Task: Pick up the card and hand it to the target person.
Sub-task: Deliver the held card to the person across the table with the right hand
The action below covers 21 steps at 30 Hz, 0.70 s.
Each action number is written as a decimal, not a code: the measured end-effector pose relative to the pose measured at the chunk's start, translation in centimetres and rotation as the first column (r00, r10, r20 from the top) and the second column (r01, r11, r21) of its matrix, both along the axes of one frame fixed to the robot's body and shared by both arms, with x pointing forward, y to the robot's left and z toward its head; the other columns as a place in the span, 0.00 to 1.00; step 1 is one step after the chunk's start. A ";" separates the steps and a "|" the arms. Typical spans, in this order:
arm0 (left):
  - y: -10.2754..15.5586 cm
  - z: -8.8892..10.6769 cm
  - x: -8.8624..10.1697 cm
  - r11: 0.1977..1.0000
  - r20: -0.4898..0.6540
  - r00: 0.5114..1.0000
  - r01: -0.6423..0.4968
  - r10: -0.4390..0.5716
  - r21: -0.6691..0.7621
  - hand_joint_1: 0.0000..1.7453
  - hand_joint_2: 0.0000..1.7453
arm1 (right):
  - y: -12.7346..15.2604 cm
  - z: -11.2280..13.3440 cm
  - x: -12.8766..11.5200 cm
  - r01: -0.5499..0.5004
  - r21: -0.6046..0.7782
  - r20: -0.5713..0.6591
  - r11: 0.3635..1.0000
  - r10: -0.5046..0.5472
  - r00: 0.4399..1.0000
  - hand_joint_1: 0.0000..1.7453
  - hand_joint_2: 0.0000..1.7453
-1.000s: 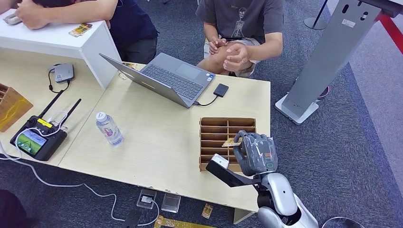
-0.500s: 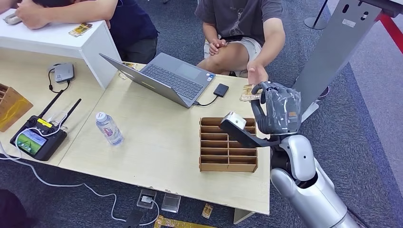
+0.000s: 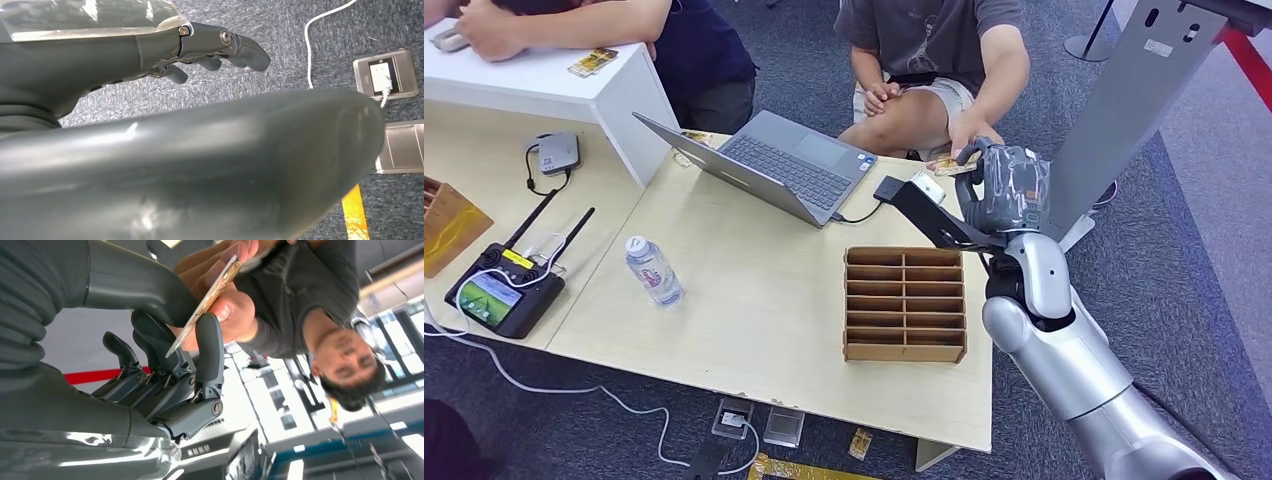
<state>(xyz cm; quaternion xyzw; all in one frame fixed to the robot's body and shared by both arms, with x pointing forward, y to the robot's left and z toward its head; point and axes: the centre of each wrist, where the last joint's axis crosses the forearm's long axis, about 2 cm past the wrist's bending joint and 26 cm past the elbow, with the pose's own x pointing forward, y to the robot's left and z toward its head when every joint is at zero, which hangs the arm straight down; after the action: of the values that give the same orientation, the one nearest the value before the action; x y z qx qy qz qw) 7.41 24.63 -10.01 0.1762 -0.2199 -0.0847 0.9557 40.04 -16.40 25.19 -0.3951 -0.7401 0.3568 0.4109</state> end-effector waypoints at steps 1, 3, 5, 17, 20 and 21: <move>0.0 0.0 0.0 1.000 0.000 1.000 0.000 0.000 0.001 0.00 0.00 | 0.1 -0.2 0.3 0.002 -0.006 -0.018 1.000 -0.002 1.000 0.69 1.00; 0.0 0.0 0.0 1.000 0.001 1.000 -0.001 0.001 0.001 0.00 0.00 | 0.3 -0.5 0.8 0.008 -0.017 -0.043 1.000 -0.008 0.999 0.28 1.00; 0.0 0.0 0.0 1.000 0.001 1.000 -0.001 0.001 0.003 0.00 0.00 | 0.6 -0.7 1.2 0.017 -0.032 -0.063 0.999 -0.019 0.998 0.02 1.00; 0.1 0.0 0.0 1.000 -0.004 1.000 -0.007 0.007 0.012 0.00 0.00 | 1.7 -2.5 1.8 0.036 -0.074 -0.108 0.997 -0.044 0.993 0.00 1.00; 0.1 0.0 0.0 1.000 -0.006 1.000 -0.009 0.009 0.016 0.00 0.00 | 1.8 -2.7 1.8 0.043 -0.061 -0.093 0.997 -0.049 0.994 0.00 1.00; 0.1 0.0 0.0 1.000 -0.007 1.000 -0.010 0.010 0.017 0.00 0.00 | 1.8 -2.7 1.8 0.045 -0.050 -0.087 0.998 -0.049 0.995 0.00 1.00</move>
<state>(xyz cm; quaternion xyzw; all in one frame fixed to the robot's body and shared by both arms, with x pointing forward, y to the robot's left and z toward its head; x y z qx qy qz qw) 7.41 24.76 -10.02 0.1850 -0.2152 -0.0826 0.9553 41.79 -14.64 22.49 -0.4061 -0.7029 0.3820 0.4418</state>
